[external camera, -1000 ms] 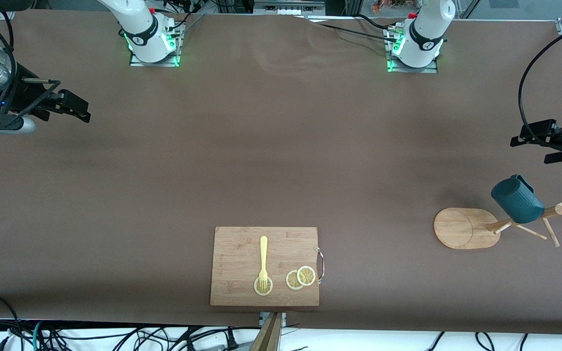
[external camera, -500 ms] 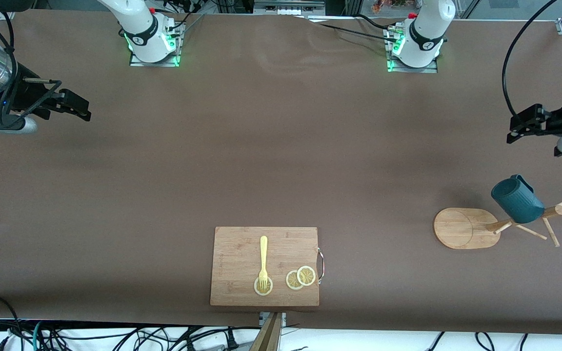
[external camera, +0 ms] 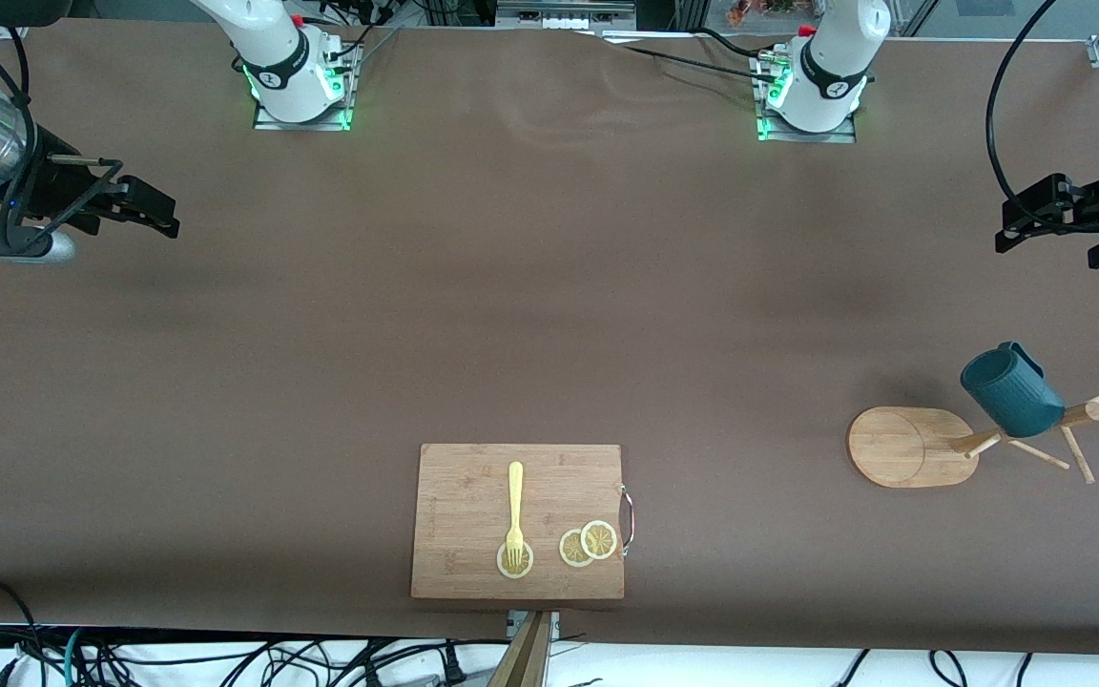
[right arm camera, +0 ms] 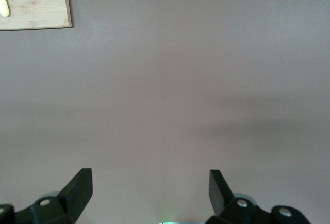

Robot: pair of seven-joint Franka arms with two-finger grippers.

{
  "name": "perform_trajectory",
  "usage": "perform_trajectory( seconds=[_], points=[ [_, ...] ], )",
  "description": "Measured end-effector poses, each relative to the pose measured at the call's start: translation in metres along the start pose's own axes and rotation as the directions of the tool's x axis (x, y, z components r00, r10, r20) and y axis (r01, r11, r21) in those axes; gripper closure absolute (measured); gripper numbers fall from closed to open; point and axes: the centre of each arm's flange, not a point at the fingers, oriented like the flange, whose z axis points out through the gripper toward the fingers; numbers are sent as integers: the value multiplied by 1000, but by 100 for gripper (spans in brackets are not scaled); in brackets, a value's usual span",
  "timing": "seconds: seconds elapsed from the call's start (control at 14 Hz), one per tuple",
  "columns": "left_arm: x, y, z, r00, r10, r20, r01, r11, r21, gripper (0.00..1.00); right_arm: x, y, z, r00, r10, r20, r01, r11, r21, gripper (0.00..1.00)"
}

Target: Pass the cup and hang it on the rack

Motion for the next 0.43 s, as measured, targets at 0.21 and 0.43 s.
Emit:
perform_trajectory(
  seconds=[0.21, 0.43],
  points=[
    [-2, 3, -1, 1000, -21, 4, 21, 1000, -3, 0, 0, -3, 0, 1000, -5, 0, 5, 1000, 0, 0],
    [0, 5, 4, 1000, -23, 16, 24, 999, -34, 0, 0, -3, 0, 1000, -5, 0, 5, 1000, 0, 0]
  ],
)
